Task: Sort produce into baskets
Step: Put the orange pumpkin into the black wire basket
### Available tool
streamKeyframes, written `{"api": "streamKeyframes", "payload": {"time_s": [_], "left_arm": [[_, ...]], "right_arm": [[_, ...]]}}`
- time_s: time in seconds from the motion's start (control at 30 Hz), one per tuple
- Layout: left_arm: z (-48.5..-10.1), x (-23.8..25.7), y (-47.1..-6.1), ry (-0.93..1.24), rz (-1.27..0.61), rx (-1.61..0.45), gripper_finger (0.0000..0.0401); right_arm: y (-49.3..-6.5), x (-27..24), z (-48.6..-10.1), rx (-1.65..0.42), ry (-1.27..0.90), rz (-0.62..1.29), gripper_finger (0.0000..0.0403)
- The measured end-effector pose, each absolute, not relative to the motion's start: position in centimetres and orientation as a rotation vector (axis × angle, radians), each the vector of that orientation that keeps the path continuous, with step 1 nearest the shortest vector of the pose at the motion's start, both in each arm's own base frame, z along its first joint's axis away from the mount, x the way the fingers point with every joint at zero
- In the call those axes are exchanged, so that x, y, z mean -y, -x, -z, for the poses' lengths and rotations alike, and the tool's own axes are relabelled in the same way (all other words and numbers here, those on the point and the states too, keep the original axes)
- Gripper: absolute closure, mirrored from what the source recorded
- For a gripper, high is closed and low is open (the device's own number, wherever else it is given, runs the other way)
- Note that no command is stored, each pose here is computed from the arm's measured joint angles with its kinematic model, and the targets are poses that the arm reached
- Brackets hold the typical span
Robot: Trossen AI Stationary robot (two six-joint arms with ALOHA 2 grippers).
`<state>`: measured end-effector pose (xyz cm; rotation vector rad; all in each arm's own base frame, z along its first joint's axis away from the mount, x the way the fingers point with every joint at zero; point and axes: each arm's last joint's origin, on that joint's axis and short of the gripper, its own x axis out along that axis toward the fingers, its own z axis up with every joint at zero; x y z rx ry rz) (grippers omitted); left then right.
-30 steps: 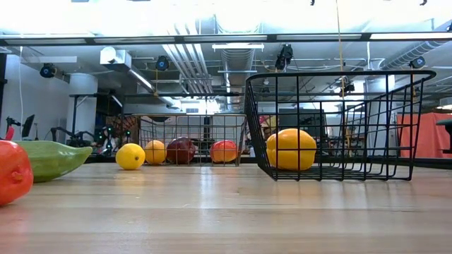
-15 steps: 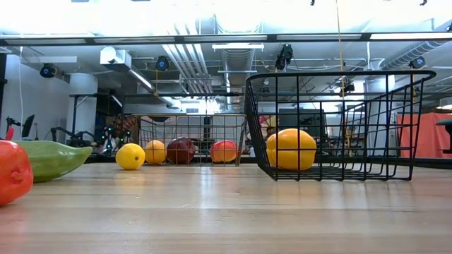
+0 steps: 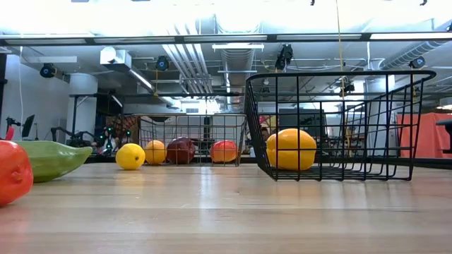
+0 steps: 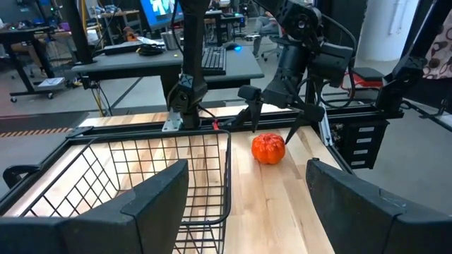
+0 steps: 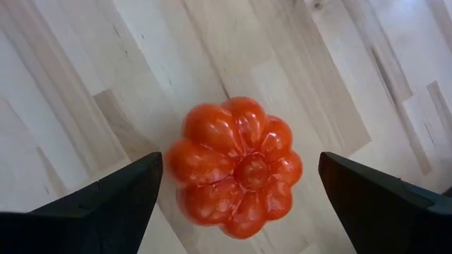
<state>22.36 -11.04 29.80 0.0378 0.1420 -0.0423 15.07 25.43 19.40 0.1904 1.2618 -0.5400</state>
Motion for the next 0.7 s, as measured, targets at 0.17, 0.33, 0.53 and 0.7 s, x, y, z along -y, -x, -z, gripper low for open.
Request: {"api": "streamKeyframes", "payload": {"time_s": [0.17,0.33,0.53,0.7], "left_arm": [[-29.8,11.0,-22.4,-0.038,0.042,-0.142,0.0132],[-29.8,11.0,-22.4,-0.038,0.042,-0.142,0.0132],[-29.8,11.0,-22.4,-0.037,0.042,-0.142,0.0132],[-29.8,11.0,-22.4,-0.038,0.043,-0.142,0.0132]], "right_arm": [[-14.9,-25.3,-18.7,-1.258,-0.204,0.542,0.003],[-14.8,-25.2,-17.3,-1.249,-0.235,0.516,0.003],[-14.7,-24.9,-16.7,-1.241,-0.242,0.518,0.003],[-14.6,-24.7,-16.4,-1.261,-0.245,0.52,0.003]]}}
